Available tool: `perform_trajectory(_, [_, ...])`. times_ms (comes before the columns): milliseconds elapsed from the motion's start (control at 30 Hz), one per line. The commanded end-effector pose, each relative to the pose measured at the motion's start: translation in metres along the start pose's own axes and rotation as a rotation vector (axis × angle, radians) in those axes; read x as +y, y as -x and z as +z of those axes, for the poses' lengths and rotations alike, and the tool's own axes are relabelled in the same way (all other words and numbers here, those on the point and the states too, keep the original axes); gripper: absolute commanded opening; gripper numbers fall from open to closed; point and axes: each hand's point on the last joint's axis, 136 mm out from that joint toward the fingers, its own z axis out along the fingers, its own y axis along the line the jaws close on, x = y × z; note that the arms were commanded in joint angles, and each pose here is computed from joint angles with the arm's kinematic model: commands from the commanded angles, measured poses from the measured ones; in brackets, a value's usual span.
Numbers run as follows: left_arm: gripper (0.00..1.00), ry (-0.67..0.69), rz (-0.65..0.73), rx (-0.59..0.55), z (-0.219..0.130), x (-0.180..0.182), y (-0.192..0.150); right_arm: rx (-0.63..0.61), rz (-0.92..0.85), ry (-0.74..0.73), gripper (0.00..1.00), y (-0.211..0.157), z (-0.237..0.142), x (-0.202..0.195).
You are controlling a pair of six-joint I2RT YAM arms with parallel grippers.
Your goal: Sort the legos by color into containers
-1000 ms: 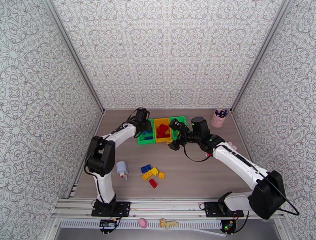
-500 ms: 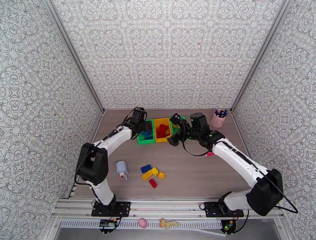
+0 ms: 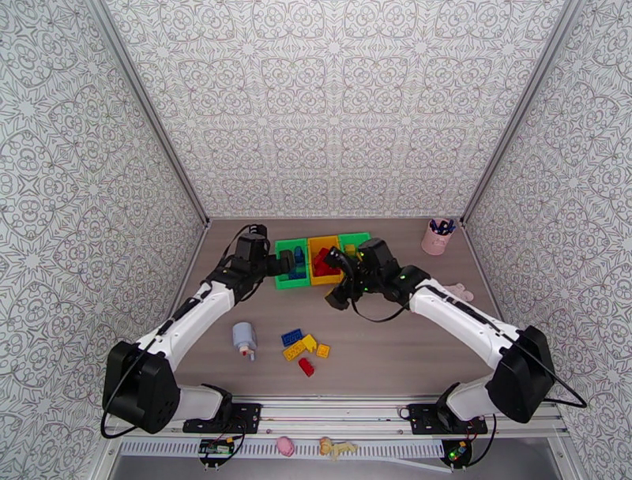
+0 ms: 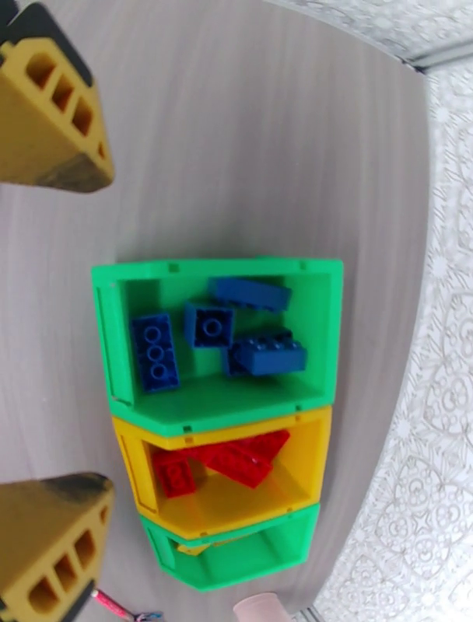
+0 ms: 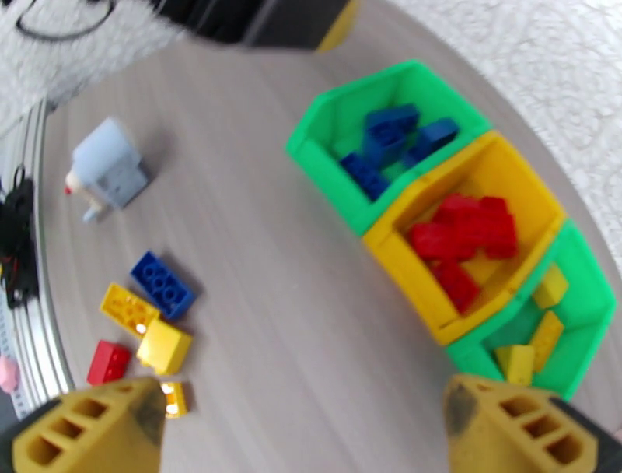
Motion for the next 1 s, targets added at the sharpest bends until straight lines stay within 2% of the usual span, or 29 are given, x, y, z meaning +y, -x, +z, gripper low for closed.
perform_trajectory(0, [1.0, -0.021, -0.11, 0.028, -0.003, 0.01, -0.008, 0.186, -0.053, 0.019, 0.97, -0.04, 0.015, 0.024])
perform_trajectory(200, [1.0, -0.013, -0.163, 0.027, -0.003, 0.023, -0.008, 0.325, -0.095, 0.096, 0.99, -0.07, 0.042, 0.067])
perform_trajectory(433, [1.0, -0.011, -0.166, 0.028, -0.001, 0.027, -0.007, 0.448, -0.141, 0.134, 0.96, -0.098, 0.072, 0.092])
perform_trajectory(667, [1.0, -0.013, -0.153, 0.038, 0.0, 0.027, -0.01, 0.532, -0.17, 0.147, 0.82, -0.12, 0.091, 0.098])
perform_trajectory(967, [1.0, -0.019, -0.141, 0.035, 0.002, 0.026, -0.01, 0.556, -0.197, 0.141, 0.62, -0.129, 0.105, 0.095])
